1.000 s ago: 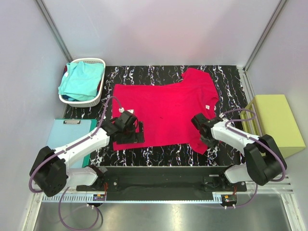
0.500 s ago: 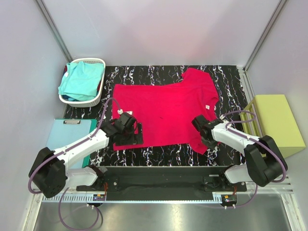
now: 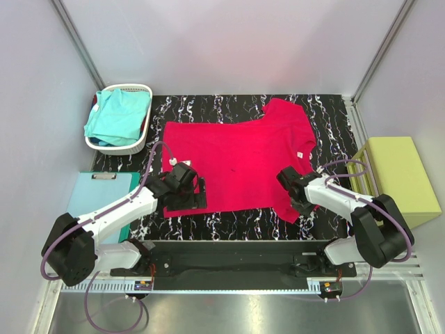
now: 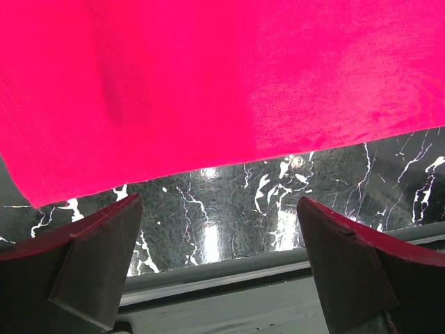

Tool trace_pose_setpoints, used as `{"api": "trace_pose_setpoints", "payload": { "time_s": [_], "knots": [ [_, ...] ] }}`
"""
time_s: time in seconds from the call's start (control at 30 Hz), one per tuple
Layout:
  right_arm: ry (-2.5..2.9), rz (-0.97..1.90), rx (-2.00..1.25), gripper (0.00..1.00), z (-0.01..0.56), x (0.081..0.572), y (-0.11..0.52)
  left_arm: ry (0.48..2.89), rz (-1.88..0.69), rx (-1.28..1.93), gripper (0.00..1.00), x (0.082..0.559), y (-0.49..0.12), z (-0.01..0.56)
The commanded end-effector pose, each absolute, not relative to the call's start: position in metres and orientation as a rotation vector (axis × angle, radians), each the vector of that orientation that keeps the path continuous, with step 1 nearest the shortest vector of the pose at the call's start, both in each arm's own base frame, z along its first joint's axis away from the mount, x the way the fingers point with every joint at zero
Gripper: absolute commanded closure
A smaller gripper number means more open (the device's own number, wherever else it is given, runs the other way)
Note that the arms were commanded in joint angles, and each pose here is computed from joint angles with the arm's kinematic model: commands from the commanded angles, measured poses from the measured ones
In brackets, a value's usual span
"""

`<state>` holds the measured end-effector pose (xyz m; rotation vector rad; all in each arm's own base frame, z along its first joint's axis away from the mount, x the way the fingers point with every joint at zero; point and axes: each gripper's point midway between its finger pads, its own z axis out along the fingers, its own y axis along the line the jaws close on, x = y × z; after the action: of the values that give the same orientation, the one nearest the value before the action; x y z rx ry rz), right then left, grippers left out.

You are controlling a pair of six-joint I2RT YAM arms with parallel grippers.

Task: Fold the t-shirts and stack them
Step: Grap the side of the flattened tshirt closest away from the robot with both arms

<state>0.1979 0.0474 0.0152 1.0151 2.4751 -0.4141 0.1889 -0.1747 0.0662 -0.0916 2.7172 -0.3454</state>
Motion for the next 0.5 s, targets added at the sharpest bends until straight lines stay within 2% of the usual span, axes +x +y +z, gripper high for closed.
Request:
{"api": "trace_pose_setpoints", "payload": {
  "time_s": [0.0,0.1,0.27,0.4,0.47],
  "knots": [
    [2.472,-0.411,1.006,0.92,0.018,0.201,0.050,2.674,-0.354,-0.120,0.01,0.195,-0.176,0.072],
    [2.475,-0.414,1.002,1.00,0.018,0.200,0.049,2.672,-0.350,-0.123,0.01,0.196,-0.176,0.072],
    [2.446,-0.370,1.004,1.00,0.027,0.202,0.050,2.661,-0.329,-0.131,0.01,0.198,-0.173,0.072],
    [2.372,-0.299,0.958,1.00,0.059,0.214,0.047,2.660,-0.327,-0.141,0.01,0.198,-0.173,0.071],
    [2.340,-0.284,0.955,0.87,0.070,0.215,0.044,2.666,-0.325,-0.144,0.01,0.198,-0.173,0.070]
  ]
}}
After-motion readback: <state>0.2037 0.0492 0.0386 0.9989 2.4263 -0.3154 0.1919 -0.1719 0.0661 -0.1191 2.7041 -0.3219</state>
